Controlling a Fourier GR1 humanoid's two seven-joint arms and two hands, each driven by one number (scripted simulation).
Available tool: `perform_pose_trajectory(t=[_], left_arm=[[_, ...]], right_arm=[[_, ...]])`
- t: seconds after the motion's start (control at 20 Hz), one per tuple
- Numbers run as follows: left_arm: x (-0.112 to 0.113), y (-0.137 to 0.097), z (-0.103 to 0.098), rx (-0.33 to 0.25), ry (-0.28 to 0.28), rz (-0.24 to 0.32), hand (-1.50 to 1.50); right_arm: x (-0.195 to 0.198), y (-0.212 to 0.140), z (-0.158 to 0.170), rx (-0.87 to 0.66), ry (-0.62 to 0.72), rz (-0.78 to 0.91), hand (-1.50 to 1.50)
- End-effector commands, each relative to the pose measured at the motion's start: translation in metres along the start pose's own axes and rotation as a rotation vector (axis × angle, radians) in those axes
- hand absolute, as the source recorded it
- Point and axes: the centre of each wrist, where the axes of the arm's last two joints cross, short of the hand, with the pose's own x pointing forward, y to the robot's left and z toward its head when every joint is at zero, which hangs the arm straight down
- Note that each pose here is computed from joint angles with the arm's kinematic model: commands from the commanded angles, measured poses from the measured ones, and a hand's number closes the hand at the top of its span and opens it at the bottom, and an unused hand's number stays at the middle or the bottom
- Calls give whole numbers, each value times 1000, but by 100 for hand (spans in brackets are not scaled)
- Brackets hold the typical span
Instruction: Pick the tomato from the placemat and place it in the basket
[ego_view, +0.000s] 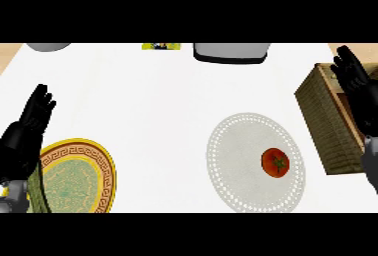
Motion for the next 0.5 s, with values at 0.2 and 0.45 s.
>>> perform_pose_trajectory(t=[0.2, 0.45], left_arm=[[-8, -33, 19, 39, -55, 171, 0], [-2, -64, 24, -34, -49, 255, 0]], right_arm=[[-18, 11, 70, -115, -260, -158, 150], [-14, 110, 112, 104, -465, 5, -150]])
